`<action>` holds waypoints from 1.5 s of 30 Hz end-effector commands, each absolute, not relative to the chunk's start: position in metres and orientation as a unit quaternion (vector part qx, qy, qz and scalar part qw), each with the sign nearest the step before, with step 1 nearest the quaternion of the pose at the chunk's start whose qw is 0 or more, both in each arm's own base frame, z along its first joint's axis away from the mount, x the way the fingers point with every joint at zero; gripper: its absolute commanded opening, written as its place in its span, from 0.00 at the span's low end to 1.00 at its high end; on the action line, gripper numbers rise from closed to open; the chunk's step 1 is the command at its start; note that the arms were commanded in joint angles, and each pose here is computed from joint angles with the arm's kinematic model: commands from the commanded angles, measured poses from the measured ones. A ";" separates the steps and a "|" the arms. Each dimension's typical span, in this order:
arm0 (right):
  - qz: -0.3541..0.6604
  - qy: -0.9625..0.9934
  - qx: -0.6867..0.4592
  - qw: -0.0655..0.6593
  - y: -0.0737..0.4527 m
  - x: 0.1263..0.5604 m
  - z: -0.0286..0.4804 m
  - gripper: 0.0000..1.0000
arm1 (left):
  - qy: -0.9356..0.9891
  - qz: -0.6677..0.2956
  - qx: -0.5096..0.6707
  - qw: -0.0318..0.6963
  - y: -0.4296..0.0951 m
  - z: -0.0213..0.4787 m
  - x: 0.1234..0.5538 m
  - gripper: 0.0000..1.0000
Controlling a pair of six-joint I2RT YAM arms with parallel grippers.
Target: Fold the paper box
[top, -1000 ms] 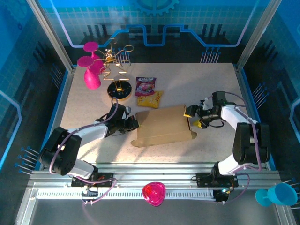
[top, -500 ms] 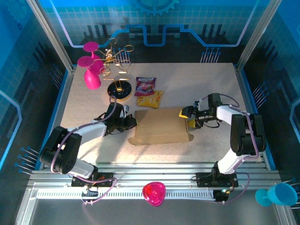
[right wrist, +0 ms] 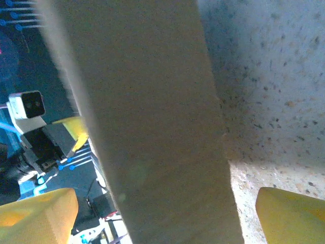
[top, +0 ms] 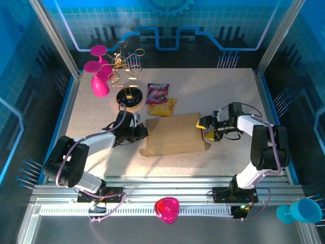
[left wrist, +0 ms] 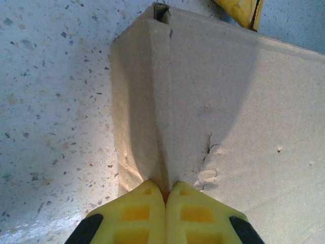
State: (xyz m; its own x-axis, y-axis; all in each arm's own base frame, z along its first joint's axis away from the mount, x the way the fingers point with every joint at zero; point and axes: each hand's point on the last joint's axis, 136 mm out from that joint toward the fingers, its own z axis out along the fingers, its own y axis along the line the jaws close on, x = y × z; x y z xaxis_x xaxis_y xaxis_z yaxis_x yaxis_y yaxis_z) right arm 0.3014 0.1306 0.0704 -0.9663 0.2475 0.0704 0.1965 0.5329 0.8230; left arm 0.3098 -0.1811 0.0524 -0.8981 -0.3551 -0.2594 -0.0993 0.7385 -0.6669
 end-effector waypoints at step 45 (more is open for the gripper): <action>0.616 0.741 0.248 -0.104 0.192 0.331 0.168 0.58 | 0.726 -0.400 -0.552 0.087 -0.123 0.110 0.309 0.81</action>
